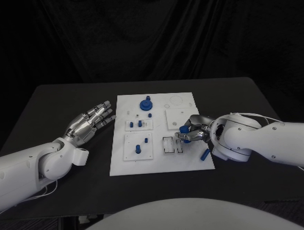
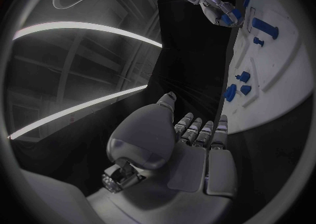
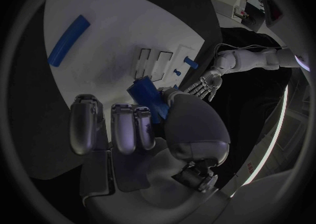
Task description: Assemble the parts on the task board
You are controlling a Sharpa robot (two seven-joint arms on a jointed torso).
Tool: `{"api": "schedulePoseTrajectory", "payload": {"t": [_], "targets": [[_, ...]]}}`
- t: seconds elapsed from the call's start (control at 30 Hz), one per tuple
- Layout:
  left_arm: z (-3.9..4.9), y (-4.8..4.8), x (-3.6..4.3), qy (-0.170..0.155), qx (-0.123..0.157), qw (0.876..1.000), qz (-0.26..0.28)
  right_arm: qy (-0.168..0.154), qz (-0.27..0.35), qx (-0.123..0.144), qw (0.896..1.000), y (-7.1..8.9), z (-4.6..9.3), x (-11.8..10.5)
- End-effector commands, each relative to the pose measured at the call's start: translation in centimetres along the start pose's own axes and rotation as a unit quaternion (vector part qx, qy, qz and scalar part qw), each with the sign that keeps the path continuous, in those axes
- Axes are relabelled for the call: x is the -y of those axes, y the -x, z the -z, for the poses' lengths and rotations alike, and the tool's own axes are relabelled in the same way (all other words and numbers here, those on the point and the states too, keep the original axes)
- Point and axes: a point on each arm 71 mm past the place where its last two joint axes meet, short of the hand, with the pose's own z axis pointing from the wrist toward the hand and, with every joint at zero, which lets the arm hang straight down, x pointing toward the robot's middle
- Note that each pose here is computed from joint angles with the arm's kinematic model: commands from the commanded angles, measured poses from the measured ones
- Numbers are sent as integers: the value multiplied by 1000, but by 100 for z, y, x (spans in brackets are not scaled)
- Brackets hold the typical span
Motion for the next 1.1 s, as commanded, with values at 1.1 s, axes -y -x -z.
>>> {"api": "schedulePoseTrajectory", "payload": {"t": [1.1], "targets": [[-11,-34,0,-7,-12,1000,13,-35,3,-69,997,-99,-142,-159]]}}
